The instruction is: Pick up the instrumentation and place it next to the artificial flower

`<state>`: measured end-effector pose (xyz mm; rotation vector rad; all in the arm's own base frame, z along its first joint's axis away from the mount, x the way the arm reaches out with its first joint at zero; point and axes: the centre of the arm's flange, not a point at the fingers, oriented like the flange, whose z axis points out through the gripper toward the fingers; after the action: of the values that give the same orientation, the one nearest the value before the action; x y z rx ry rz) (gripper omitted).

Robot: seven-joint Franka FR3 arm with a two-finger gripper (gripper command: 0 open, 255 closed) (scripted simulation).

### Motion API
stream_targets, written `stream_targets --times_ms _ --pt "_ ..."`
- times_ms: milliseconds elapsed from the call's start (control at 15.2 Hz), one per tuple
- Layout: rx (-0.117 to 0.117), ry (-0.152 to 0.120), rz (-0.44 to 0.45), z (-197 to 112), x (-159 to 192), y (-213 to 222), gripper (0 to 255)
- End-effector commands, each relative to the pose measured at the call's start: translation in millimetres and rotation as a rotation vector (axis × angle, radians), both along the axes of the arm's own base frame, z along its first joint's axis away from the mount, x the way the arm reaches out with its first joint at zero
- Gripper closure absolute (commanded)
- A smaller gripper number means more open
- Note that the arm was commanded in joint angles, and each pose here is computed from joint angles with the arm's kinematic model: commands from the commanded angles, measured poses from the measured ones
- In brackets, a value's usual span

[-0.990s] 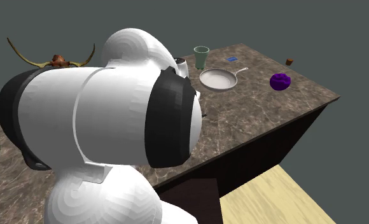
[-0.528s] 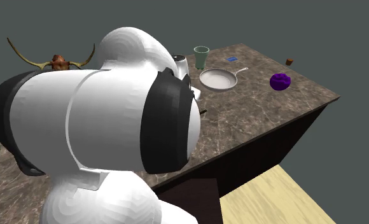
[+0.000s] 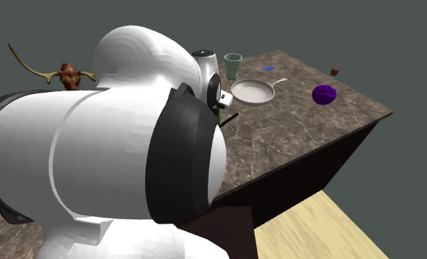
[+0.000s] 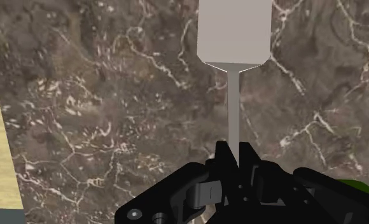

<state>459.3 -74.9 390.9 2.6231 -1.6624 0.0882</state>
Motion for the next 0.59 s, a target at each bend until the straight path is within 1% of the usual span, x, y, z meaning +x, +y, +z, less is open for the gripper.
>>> stream_targets --times_ms 0,528 --pt "0.0 0.001 0.0 11.0 -0.5 0.0 255" --pt "0.0 0.001 0.0 53.2 -0.5 0.0 255"
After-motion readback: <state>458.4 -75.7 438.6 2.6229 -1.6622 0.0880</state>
